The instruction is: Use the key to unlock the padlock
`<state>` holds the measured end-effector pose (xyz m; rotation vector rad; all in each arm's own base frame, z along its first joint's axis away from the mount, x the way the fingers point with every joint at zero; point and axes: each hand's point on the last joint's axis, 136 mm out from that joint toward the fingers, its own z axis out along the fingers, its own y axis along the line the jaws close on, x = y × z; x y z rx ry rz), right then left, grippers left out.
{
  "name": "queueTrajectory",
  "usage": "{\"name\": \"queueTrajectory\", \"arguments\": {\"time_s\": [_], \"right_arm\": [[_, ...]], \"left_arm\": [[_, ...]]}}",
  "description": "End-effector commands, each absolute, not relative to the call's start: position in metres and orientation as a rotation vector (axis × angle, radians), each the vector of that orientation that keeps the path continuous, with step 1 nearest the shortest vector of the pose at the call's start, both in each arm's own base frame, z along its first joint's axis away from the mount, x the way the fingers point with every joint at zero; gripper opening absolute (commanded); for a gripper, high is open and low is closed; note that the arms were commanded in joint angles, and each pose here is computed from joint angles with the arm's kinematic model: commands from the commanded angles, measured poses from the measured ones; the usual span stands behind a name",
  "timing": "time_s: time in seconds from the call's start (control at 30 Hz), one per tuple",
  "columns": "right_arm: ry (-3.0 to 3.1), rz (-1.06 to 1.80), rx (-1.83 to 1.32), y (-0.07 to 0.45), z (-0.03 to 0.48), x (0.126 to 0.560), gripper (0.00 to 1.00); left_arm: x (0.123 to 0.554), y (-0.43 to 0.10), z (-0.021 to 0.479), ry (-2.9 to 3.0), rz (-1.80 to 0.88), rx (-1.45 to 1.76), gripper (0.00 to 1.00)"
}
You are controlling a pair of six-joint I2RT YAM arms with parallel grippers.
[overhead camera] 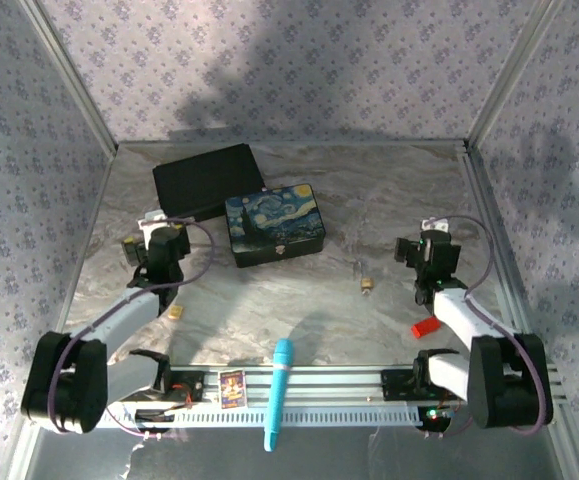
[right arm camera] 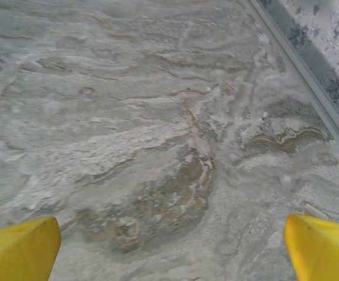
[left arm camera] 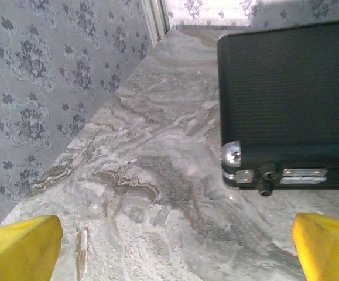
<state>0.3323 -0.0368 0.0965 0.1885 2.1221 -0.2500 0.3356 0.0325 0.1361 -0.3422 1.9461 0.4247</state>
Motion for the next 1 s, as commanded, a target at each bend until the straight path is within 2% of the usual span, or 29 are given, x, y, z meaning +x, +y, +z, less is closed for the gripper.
{"name": "queueTrajectory", "arguments": {"time_s": [0.0, 0.27, 0.5, 0.97], "right_arm": [[1.976, -0.221, 0.159, -0.036, 0.120, 0.358, 0.98], [1.953, -0.135, 0.103, -0.030, 0.092, 0.379, 0.99], [1.991, -0.100, 0.052, -0.023, 0.081, 0.389, 0.99], [1.997, -0.103, 0.049, -0.023, 0.081, 0.390, 0.99]], "left_arm": [[0.351, 0.046, 0.131, 1.912, 0.405, -0.348, 1.00], [0.372, 0.058, 0.108, 1.853, 0.212, -0.348, 1.00], [0.396, 0.027, 0.093, 1.926, 0.090, -0.154, 1.00], [0.396, 0.024, 0.090, 1.948, 0.125, -0.136, 1.00]]}}
